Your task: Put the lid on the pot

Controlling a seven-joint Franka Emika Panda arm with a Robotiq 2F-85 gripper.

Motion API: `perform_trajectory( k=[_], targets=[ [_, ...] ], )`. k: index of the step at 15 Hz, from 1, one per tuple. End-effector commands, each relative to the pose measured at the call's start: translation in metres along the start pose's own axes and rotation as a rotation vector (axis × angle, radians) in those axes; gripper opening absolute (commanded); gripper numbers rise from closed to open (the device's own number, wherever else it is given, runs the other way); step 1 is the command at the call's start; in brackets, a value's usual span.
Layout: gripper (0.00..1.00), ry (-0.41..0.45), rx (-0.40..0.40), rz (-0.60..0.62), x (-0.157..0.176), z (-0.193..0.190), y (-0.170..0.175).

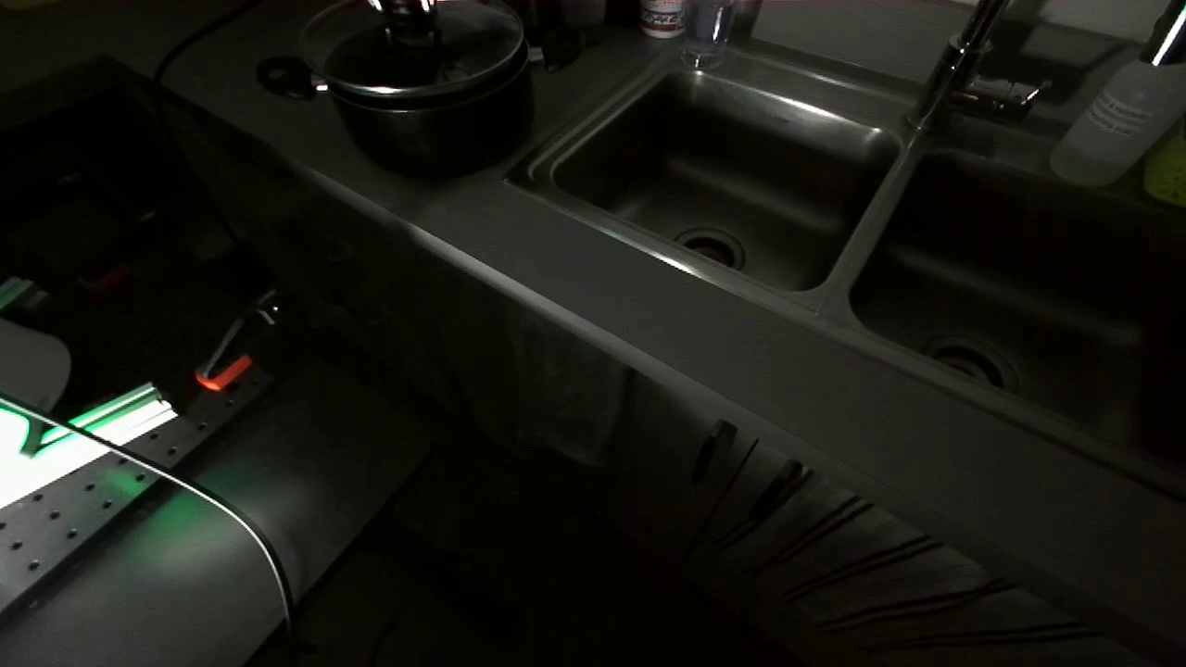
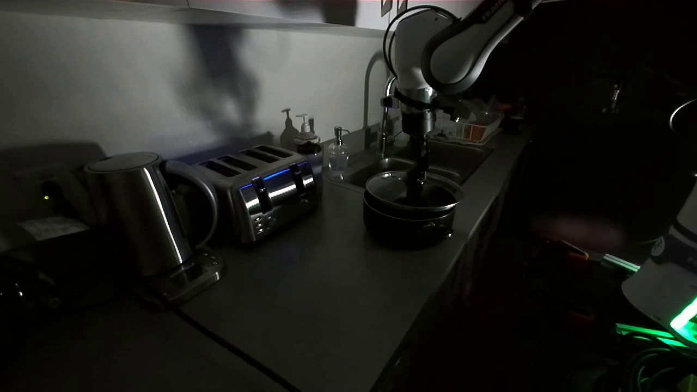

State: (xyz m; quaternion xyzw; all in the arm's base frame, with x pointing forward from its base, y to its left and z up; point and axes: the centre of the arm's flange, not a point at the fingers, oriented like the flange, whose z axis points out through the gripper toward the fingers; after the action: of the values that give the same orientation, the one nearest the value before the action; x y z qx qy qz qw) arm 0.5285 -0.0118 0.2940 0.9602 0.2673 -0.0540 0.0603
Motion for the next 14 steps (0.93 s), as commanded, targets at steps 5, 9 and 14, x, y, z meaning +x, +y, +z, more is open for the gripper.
perform_trajectory(
  k=[5, 9, 14],
  targets=[
    [0.25, -0.011, -0.014, 0.006, 0.016, -0.005, 0.008],
    [0.25, -0.017, -0.012, 0.003, 0.019, 0.000, 0.009],
    [0.25, -0.024, -0.007, -0.003, 0.022, 0.005, 0.007]
  ],
)
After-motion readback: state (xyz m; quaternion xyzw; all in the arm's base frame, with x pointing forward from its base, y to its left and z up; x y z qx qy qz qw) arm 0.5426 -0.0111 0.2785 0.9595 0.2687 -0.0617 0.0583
